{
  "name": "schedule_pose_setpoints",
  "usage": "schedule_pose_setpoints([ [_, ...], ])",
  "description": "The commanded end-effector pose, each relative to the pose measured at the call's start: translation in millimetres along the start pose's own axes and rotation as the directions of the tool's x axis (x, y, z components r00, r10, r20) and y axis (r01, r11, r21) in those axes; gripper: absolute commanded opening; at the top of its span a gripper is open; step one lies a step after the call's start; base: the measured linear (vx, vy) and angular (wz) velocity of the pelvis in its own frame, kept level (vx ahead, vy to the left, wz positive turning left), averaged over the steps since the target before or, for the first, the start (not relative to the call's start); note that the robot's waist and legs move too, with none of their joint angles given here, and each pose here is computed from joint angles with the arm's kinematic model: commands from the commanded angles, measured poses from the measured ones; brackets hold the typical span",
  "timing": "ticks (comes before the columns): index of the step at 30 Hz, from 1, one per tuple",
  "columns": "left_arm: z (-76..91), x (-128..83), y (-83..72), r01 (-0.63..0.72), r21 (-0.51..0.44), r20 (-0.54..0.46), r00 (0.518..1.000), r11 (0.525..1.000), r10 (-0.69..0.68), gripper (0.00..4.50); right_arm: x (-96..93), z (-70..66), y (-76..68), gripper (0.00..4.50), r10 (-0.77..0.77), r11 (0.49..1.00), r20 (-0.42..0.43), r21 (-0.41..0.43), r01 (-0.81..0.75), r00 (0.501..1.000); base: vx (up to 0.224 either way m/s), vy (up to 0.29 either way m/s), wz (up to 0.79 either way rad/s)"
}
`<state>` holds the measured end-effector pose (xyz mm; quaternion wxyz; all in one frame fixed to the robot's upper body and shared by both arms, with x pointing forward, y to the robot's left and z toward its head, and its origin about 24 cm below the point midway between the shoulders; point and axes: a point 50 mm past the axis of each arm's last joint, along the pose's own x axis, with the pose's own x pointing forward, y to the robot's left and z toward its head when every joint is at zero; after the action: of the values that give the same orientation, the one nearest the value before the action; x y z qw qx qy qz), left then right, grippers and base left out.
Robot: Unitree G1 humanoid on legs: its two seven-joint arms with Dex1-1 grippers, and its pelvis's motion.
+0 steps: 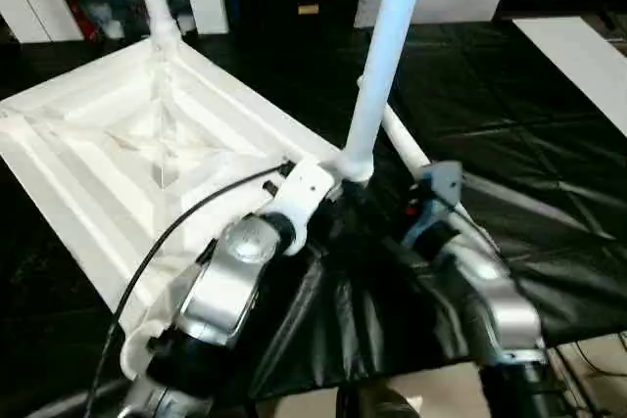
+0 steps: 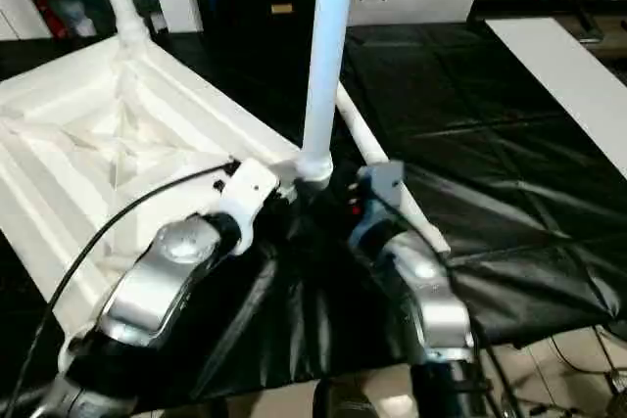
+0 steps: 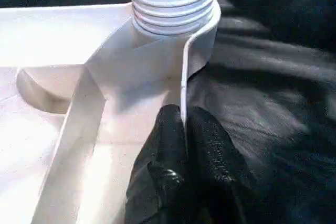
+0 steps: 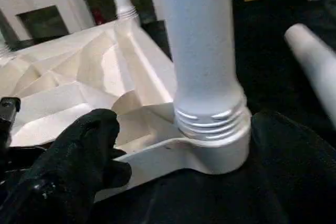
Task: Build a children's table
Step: Rotate leg to tighten, then rotate table base
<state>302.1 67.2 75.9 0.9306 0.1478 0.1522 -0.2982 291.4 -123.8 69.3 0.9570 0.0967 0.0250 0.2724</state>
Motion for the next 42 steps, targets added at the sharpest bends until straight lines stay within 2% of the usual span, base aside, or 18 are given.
schedule_pose_setpoints([
  [1, -6.7, 3.4, 12.7, -0.079, -0.040, -0.006, 0.997, 0.996, 0.079, 0.00, -1.8, 4.9, -4.0, 4.44, -0.034, 0.999, 0.017, -0.007, 0.034, 0.999, 0.000, 0.000, 0.00],
  [7, 8.7, 21.9, 22.2, -0.097, -0.071, 0.038, 0.994, 0.993, 0.100, 0.00, -4.3, 5.8, -5.9, 4.44, -0.069, 0.998, 0.002, -0.012, 0.069, 0.998, 0.000, 0.000, 0.00],
  [8, 14.0, 23.4, 21.6, -0.072, -0.095, 0.068, 0.995, 0.993, 0.078, 0.43, -4.8, 6.3, -5.5, 4.50, -0.070, 0.997, 0.005, -0.012, 0.070, 0.998, 0.000, 0.000, 0.00],
  [9, 14.0, 23.4, 21.6, -0.072, -0.095, 0.068, 0.995, 0.993, 0.078, 0.43, -4.8, 6.3, -5.5, 4.50, -0.070, 0.997, 0.005, -0.012, 0.070, 0.998, 0.000, 0.000, 0.00],
  [10, 22.0, 23.1, 20.3, -0.030, -0.120, 0.129, 0.991, 0.992, 0.046, 0.54, -6.0, 8.3, -5.0, 4.50, -0.074, 0.997, 0.018, -0.008, 0.074, 0.997, 0.000, 0.000, 0.00],
  [11, 23.0, 23.0, 20.3, -0.027, -0.123, 0.137, 0.990, 0.992, 0.044, 0.57, -6.1, 8.6, -4.9, 4.50, -0.074, 0.997, 0.020, -0.007, 0.075, 0.997, 0.000, 0.000, 0.00],
  [16, 30.6, 16.4, 20.0, 0.018, -0.119, 0.225, 0.974, 0.993, 0.009, 0.89, -6.1, 23.6, -3.6, 4.50, -0.028, 1.000, 0.088, -0.008, 0.028, 0.996, 0.000, 0.000, 0.00],
  [18, 28.8, 8.0, 24.3, 0.022, -0.097, 0.231, 0.973, 0.995, 0.001, 0.89, -6.0, 30.4, -5.1, 4.50, -0.012, 1.000, 0.116, -0.007, 0.013, 0.993, 0.000, 0.000, 0.00],
  [21, 23.6, -2.7, 32.5, 0.017, -0.073, 0.225, 0.974, 0.997, 0.000, 0.89, -6.5, 33.3, -6.2, 4.50, -0.002, 1.000, 0.127, -0.003, 0.003, 0.992, 0.000, 0.000, 0.00],
  [24, 15.1, -21.2, 47.8, -0.002, -0.016, 0.195, 0.981, 1.000, 0.005, 0.89, -7.6, 27.6, -0.5, 4.50, 0.073, 0.997, 0.065, -0.043, -0.070, 0.995, 0.000, 0.000, 0.00],
  [25, 8.6, -36.7, 57.7, 0.014, 0.049, 0.159, 0.987, 0.999, -0.021, 0.89, -7.5, 19.3, 5.8, 4.50, 0.126, 0.988, -0.018, -0.083, -0.127, 0.992, 0.000, 0.000, 0.00],
  [26, 8.6, -36.7, 57.7, 0.014, 0.049, 0.159, 0.987, 0.999, -0.021, 0.89, -7.5, 19.3, 5.8, 4.50, 0.126, 0.988, -0.018, -0.083, -0.127, 0.992, 0.000, 0.000, 0.00],
  [27, 2.8, -51.1, 63.8, 0.047, 0.110, 0.115, 0.992, 0.993, -0.059, 0.89, -5.1, 13.6, 7.5, 4.50, 0.127, 0.984, -0.073, -0.117, -0.135, 0.989, 0.000, 0.000, 0.00],
  [29, 0.4, -57.9, 66.7, 0.059, 0.128, 0.093, 0.993, 0.990, -0.071, 0.89, -3.1, 12.9, 8.3, 4.50, 0.128, 0.983, -0.081, -0.122, -0.137, 0.988, 0.000, 0.000, 0.00],
  [35, -9.2, -116.3, 94.9, 0.139, 0.213, -0.087, 0.989, 0.967, -0.123, 0.89, 11.8, 22.0, 13.9, 4.50, 0.199, 0.969, -0.077, -0.136, -0.209, 0.977, 0.000, 0.000, 0.00],
  [36, -13.1, -132.2, 100.0, 0.192, 0.228, -0.163, 0.974, 0.955, -0.157, 0.89, 12.5, 20.5, 13.8, 4.50, 0.212, 0.965, -0.101, -0.137, -0.224, 0.972, 0.000, 0.000, 0.00],
  [41, -16.6, -157.8, 115.0, 0.211, 0.241, -0.298, 0.945, 0.947, -0.135, 0.89, 11.6, 9.1, 17.7, 4.50, 0.234, 0.954, -0.183, -0.144, -0.262, 0.955, 0.000, 0.000, 0.00],
  [42, -16.2, -160.6, 117.7, 0.205, 0.245, -0.311, 0.942, 0.948, -0.123, 0.72, 11.4, 6.8, 18.7, 4.50, 0.238, 0.953, -0.196, -0.143, -0.268, 0.951, 0.000, 0.000, 0.00],
])
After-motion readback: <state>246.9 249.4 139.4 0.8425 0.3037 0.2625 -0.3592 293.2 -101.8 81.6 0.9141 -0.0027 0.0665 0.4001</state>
